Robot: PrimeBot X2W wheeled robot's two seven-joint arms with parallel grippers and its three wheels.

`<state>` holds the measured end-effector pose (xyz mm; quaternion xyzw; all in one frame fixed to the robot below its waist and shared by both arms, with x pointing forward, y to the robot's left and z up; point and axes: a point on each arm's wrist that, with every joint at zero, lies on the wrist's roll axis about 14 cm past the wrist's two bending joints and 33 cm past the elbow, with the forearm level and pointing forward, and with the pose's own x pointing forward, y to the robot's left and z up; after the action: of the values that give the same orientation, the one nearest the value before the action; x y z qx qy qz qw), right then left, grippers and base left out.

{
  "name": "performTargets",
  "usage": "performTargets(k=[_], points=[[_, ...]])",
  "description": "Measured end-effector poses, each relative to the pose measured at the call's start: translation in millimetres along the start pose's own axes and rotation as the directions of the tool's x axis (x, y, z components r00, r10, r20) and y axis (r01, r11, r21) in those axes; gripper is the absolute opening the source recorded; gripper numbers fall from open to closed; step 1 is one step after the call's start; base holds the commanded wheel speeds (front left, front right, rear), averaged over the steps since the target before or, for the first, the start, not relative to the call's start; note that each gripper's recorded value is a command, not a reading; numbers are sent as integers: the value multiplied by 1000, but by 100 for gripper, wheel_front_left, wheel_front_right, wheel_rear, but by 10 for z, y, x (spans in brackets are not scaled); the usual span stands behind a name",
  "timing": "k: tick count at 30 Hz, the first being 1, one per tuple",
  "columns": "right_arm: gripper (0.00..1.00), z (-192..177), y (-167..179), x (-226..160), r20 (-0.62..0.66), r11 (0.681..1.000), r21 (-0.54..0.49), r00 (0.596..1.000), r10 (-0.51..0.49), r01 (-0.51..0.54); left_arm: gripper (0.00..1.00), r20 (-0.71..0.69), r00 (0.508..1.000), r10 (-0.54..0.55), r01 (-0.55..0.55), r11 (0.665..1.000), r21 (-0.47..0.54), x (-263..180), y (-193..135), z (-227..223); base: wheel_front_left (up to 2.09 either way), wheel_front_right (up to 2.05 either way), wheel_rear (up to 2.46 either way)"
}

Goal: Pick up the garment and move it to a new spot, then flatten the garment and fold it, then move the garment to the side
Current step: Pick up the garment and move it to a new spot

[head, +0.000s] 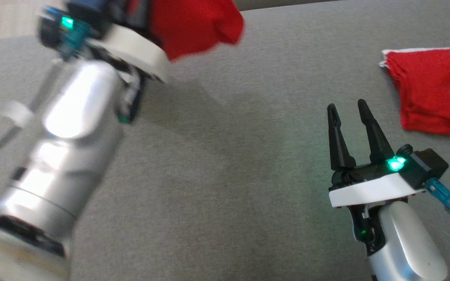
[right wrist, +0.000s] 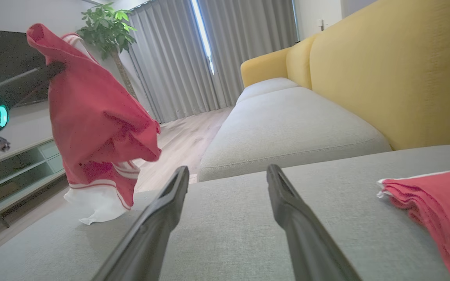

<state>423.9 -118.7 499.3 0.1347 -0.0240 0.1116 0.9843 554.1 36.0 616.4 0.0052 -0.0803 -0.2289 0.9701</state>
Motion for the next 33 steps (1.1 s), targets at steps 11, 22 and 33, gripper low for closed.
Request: performTargets(k=[11, 22, 33], points=[[100, 254, -357, -209, 62, 993, -12, 991, -115, 116, 100, -167, 961, -220, 200, 972, -125, -330, -1393, -829, 0, 0, 0], [100, 303, -241, -131, 81, 997, -5, 994, -80, 81, 100, -217, 936, -276, 249, 958, -146, -743, -1573, -988, 0, 0, 0], [100, 150, 87, -92, 39, 1000, -9, 999, 10, -10, 100, -74, 991, 110, -114, 992, -54, -1045, -2, -424, 0, 0, 0]])
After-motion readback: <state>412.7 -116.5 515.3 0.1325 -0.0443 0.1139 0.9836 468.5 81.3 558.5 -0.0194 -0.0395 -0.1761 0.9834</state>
